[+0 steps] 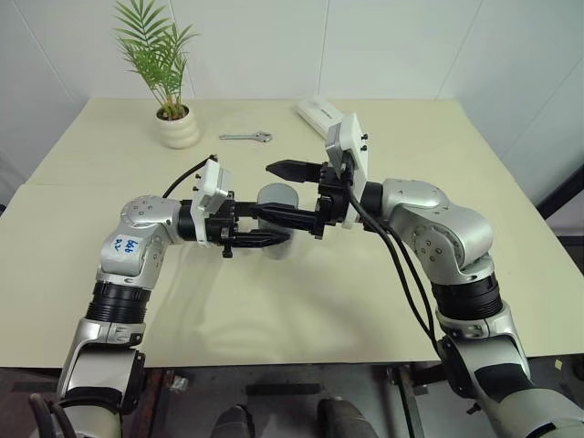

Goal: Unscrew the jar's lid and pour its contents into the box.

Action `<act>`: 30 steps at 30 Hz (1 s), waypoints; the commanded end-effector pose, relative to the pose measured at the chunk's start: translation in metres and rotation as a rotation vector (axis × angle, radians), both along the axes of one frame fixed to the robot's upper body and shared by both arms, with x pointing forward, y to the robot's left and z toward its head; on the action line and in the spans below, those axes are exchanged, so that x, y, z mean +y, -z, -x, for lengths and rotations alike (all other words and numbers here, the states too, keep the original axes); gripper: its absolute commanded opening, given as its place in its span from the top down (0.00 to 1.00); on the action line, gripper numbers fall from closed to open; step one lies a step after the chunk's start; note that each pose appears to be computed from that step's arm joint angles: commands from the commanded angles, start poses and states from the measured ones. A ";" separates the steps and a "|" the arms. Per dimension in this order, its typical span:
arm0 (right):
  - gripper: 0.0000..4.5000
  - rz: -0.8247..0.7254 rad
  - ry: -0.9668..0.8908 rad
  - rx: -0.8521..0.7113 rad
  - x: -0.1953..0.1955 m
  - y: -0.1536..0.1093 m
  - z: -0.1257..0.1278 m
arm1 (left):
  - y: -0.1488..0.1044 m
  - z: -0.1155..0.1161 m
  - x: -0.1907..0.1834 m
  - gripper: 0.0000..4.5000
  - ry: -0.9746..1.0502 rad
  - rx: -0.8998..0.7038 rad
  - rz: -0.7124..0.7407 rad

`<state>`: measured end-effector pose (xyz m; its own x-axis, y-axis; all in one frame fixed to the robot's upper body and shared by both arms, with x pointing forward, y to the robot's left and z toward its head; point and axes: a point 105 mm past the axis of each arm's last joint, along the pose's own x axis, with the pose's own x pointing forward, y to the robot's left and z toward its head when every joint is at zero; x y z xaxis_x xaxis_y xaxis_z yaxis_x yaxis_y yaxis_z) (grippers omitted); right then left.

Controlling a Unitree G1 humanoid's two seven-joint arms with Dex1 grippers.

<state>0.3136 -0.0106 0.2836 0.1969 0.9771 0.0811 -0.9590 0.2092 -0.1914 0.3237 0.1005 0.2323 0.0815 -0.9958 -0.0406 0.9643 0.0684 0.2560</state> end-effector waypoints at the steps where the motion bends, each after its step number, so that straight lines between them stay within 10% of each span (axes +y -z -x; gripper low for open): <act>1: 0.00 -0.065 0.054 -0.057 -0.023 -0.020 -0.007 | -0.013 0.009 -0.001 0.57 0.027 -0.060 0.050; 19: 0.00 -0.021 0.017 -0.096 -0.079 -0.008 -0.004 | -0.015 0.008 0.004 0.57 -0.003 -0.058 0.076; 30: 0.00 -0.003 -0.188 -0.108 -0.033 -0.002 0.021 | -0.012 0.007 0.003 0.57 -0.011 -0.051 0.070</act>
<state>0.2956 -0.0470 0.2726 0.0159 0.9972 0.0735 -0.9622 0.0352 -0.2700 0.3206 0.1027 0.2356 0.0990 -0.9949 0.0209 0.9605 0.1011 0.2592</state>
